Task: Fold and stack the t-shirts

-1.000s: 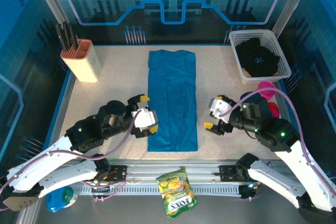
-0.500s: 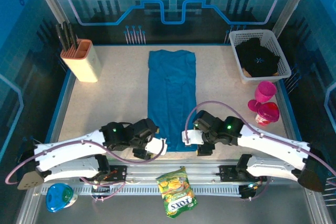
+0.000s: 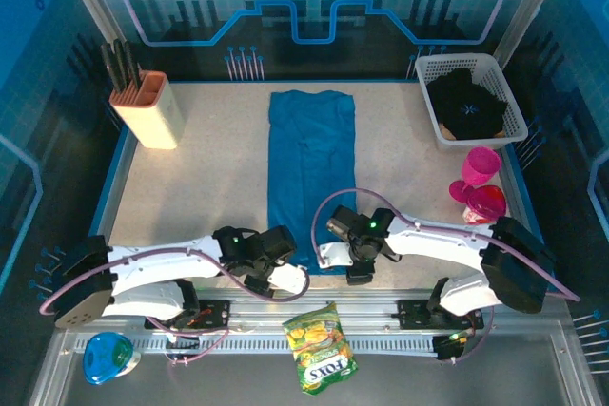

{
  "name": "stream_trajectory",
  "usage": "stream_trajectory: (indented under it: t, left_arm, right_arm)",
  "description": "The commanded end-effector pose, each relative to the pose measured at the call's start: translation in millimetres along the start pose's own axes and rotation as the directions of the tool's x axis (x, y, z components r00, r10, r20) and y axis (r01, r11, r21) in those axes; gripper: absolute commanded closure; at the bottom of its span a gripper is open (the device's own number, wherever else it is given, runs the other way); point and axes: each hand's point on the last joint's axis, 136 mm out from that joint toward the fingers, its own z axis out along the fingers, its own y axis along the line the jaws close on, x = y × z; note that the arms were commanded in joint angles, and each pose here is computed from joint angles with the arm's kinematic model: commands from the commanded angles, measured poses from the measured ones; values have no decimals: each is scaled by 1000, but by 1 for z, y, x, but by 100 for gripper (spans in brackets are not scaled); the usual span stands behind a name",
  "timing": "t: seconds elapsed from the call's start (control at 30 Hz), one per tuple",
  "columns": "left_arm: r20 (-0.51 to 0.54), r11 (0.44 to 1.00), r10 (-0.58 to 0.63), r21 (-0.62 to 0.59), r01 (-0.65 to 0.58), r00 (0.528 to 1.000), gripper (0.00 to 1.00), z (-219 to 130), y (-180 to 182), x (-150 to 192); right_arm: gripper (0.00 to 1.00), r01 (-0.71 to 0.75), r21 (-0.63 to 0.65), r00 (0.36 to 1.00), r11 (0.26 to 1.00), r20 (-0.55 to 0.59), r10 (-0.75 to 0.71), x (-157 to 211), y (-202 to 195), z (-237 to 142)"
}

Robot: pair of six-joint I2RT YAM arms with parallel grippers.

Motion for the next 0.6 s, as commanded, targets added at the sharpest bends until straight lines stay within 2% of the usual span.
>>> stream_trajectory:
  t: [0.0,0.2,0.37,0.57]
  left_arm:
    - [27,1000,18,22,-18,999,21,11,1,-3]
    - [14,1000,-18,14,18,1000,23,21,16,6]
    - [-13,999,-37,4,37,999,30,32,28,15]
    - [-107,998,-38,45,43,993,40,51,29,31]
  right_arm:
    - [38,17,-33,1000,999,-8,-17,-1,5,6]
    - [45,11,-51,999,999,-50,-13,4,5,18]
    - [50,0,-57,998,998,-58,-4,3,2,24]
    - [54,-2,-57,998,998,-64,-1,4,0,26]
